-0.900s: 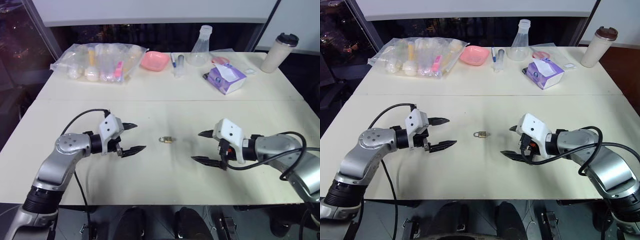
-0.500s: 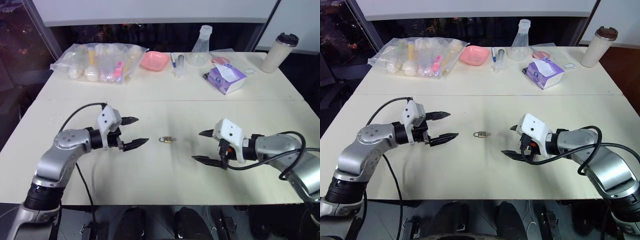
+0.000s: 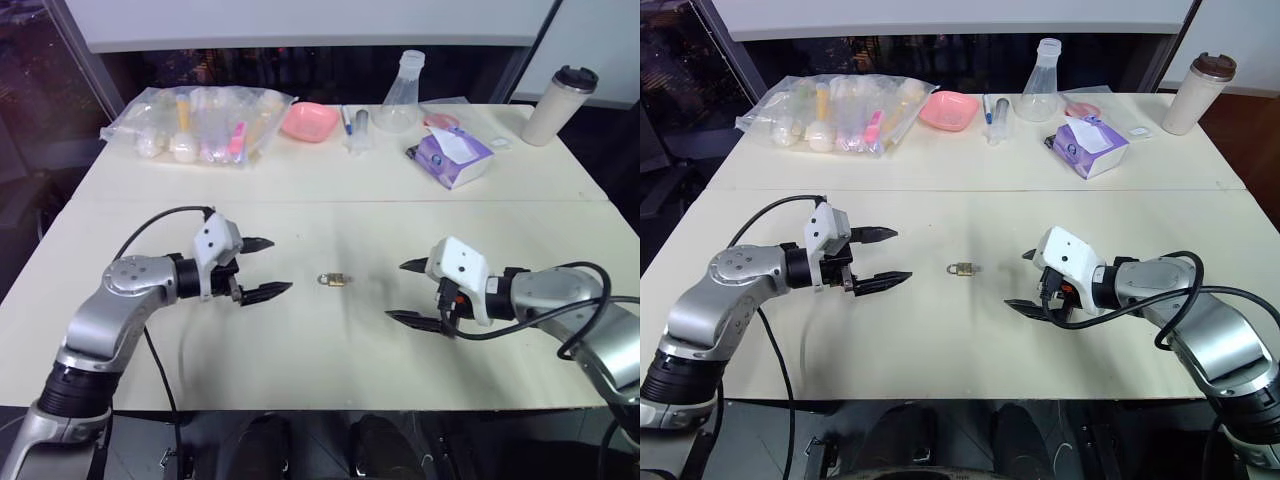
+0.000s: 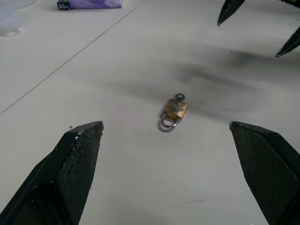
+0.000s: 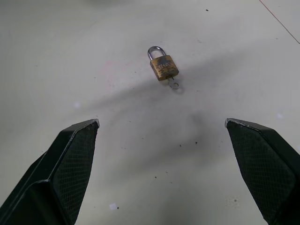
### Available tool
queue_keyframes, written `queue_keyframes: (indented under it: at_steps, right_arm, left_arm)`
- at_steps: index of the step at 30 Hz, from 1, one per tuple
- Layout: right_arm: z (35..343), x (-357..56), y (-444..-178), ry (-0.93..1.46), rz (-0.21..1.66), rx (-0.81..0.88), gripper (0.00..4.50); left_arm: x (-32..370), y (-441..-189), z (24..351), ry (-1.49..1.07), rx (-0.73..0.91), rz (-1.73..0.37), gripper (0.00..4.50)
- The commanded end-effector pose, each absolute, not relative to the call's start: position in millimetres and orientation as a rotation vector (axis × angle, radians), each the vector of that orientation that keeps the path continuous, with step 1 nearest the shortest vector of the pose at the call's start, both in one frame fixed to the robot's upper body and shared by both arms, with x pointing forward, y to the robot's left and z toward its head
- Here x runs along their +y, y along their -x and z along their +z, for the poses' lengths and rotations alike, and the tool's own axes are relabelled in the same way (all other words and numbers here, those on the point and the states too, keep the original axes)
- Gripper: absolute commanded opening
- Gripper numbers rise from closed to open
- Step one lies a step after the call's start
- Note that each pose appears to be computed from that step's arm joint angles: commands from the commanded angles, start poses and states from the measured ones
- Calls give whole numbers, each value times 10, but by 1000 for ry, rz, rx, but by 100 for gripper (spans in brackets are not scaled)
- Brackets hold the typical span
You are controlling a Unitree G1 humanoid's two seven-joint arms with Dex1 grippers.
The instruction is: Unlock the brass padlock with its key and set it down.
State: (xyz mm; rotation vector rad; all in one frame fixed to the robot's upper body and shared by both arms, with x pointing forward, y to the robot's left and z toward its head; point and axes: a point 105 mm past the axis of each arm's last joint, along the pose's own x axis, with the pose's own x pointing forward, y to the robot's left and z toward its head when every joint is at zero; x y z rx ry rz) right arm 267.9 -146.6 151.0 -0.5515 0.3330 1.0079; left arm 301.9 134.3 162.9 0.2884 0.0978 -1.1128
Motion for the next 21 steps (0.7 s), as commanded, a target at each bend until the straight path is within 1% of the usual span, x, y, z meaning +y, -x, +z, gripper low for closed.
queue_keyframes:
  at_steps: [1,4,6,8,16,21]
  right_arm:
    - [1606,-1476,-2700,583,1008,297,448]
    - [1620,-1494,-2730,601,1007,295,448]
    - [1644,-1501,-2757,610,999,282,448]
    - [1648,-1504,-2771,613,992,277,448]
    - [1616,-1524,-2719,614,962,282,448]
    - [1594,-1516,-2682,609,944,281,448]
  left_arm:
    - [1338,-3046,1825,-320,38,-1183,450]
    - [1245,-3091,1802,-367,53,-1298,450]
    - [1125,-3149,1715,-398,83,-1390,450]
    - [1046,-3220,1615,-439,104,-1432,450]
    - [786,-3447,1188,-537,156,-1507,450]
    - [668,-3546,1065,-560,162,-1514,450]
